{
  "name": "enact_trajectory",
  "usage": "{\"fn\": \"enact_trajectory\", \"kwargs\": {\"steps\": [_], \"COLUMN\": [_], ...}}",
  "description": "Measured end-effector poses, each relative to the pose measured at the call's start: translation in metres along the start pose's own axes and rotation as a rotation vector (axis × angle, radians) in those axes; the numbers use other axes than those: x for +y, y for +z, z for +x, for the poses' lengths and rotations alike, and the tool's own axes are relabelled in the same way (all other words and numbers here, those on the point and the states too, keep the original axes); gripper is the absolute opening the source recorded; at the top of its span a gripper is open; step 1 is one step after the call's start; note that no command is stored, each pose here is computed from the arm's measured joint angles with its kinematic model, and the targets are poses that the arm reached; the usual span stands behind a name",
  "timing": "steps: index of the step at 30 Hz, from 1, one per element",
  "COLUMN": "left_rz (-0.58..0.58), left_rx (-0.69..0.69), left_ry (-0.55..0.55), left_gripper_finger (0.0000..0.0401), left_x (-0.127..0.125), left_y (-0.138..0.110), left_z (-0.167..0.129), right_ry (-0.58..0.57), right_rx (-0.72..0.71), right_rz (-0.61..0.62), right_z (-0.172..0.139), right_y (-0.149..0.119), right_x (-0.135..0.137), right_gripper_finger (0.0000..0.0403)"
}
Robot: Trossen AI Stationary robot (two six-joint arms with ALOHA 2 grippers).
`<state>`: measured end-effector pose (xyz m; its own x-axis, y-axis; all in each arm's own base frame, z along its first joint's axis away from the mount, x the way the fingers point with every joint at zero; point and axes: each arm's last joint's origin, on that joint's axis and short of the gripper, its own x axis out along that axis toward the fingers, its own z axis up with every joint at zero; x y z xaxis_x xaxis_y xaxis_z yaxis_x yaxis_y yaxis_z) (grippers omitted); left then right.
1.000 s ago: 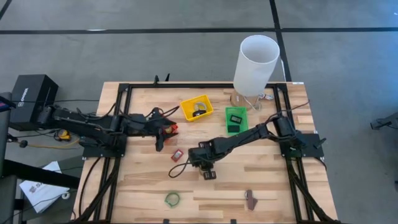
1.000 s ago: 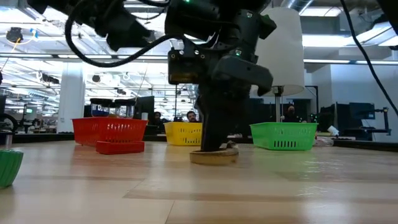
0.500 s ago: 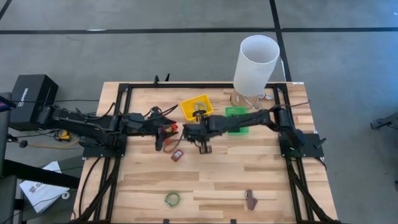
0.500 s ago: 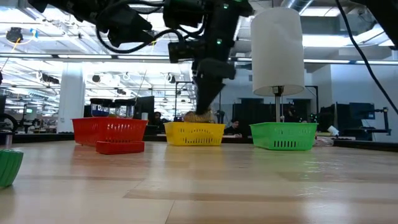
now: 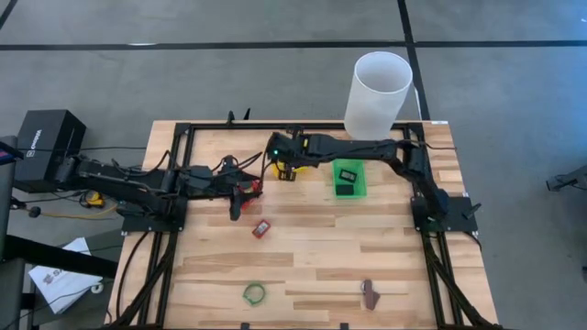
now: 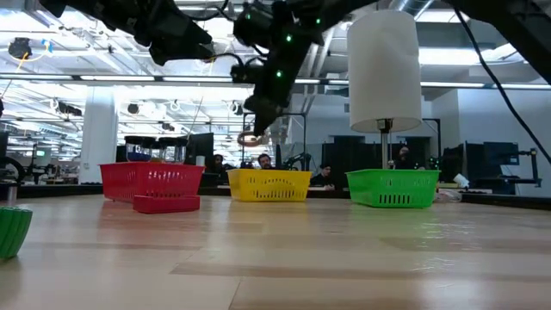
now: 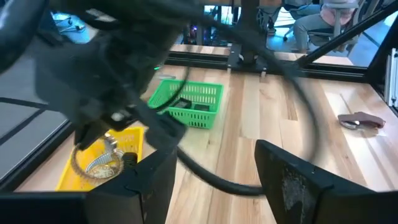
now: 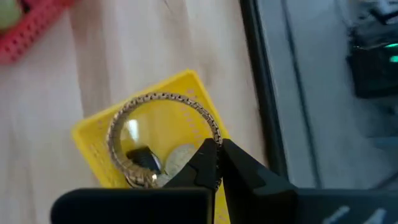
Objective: Pick & Place Office items
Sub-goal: Put the gold watch into the yellow basket
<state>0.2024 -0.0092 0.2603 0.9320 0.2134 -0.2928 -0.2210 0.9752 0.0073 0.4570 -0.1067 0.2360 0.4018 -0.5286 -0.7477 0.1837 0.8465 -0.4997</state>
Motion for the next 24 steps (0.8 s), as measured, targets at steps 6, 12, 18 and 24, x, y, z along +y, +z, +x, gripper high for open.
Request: {"fn": "enact_trajectory", "kwargs": {"steps": [6, 12, 18, 24], "left_rz": [-0.088, -0.137, -0.192, -0.174], "left_rx": [0.001, 0.006, 0.039, 0.081], "left_ry": [-0.01, -0.014, -0.008, -0.044], "left_gripper_finger": [0.0213, 0.0213, 0.0213, 0.0213], "left_x": [0.0, -0.001, -0.006, -0.013], "left_y": [0.0, -0.001, -0.006, -0.012], "left_z": [0.0, 0.003, 0.008, 0.015], "right_ry": [0.088, 0.104, 0.104, 0.085], "right_rx": [-0.063, -0.081, -0.034, -0.048], "right_rz": [0.083, 0.089, 0.113, 0.13], "right_z": [0.02, 0.047, 0.07, 0.068], "right_y": [0.001, 0.001, -0.008, -0.006], "right_x": [-0.004, 0.004, 0.009, 0.007], "right_gripper_finger": [0.0009, 0.001, 0.001, 0.001]}}
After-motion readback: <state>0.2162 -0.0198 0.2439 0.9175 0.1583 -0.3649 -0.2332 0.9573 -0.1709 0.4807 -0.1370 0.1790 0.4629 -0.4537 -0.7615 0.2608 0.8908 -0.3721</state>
